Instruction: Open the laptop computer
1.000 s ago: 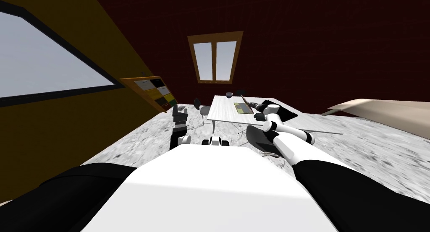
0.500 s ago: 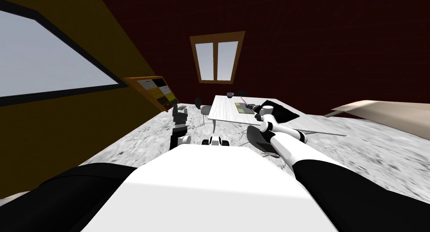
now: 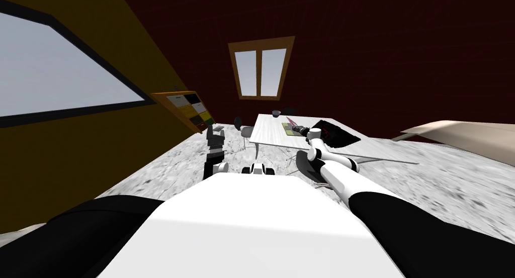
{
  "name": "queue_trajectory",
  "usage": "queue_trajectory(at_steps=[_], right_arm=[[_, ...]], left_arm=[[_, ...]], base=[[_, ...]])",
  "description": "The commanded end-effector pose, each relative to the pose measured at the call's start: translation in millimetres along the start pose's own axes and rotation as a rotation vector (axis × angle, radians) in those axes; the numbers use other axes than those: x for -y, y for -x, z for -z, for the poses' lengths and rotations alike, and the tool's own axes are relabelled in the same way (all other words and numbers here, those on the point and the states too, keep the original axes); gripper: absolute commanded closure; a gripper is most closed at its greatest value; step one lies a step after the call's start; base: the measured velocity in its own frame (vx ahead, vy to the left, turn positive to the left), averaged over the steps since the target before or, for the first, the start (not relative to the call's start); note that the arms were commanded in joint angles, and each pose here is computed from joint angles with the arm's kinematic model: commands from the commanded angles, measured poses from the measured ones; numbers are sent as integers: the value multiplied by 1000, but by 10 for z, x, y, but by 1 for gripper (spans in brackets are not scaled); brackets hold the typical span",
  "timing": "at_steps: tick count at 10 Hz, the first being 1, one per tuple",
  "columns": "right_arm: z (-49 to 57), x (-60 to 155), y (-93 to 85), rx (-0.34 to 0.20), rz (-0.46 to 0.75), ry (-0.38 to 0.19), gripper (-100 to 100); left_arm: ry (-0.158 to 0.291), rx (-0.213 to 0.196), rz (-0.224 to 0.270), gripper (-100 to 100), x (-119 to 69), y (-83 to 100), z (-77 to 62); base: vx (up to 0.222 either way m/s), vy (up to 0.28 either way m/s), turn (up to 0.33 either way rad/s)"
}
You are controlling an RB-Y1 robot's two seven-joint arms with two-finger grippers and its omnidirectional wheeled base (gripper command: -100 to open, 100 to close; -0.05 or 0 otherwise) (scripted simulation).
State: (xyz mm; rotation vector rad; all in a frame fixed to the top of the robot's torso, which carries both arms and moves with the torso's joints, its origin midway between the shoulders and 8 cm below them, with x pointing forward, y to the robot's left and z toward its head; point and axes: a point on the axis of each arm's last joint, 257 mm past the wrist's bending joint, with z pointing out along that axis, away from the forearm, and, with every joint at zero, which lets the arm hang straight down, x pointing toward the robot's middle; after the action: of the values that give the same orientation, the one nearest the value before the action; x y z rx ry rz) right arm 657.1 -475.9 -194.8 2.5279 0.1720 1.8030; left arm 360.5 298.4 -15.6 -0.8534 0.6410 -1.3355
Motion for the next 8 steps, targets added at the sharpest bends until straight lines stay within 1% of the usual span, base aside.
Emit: queue_trajectory(at_steps=[1, 2, 4, 5, 6, 8], right_arm=[[46, -100, -161, -2, 4, -5, -100], [46, -100, -161, -2, 4, -5, -100], [118, -235, -369, -2, 8, -10, -100], [138, -269, -420, -2, 9, -11, -100], [181, -337, -521, -1, 10, -12, -100], [181, -337, -521, -1, 10, -12, -100]], left_arm=[[0, 0, 0, 0, 0, 0, 0], [0, 0, 0, 0, 0, 0, 0], [0, 0, 0, 0, 0, 0, 0], [0, 0, 0, 0, 0, 0, 0], [0, 0, 0, 0, 0, 0, 0], [0, 0, 0, 0, 0, 0, 0]], base=[[5, 53, -43], [14, 26, -6], [21, 53, -22], [8, 62, -26], [1, 70, -25], [0, 34, -6]])
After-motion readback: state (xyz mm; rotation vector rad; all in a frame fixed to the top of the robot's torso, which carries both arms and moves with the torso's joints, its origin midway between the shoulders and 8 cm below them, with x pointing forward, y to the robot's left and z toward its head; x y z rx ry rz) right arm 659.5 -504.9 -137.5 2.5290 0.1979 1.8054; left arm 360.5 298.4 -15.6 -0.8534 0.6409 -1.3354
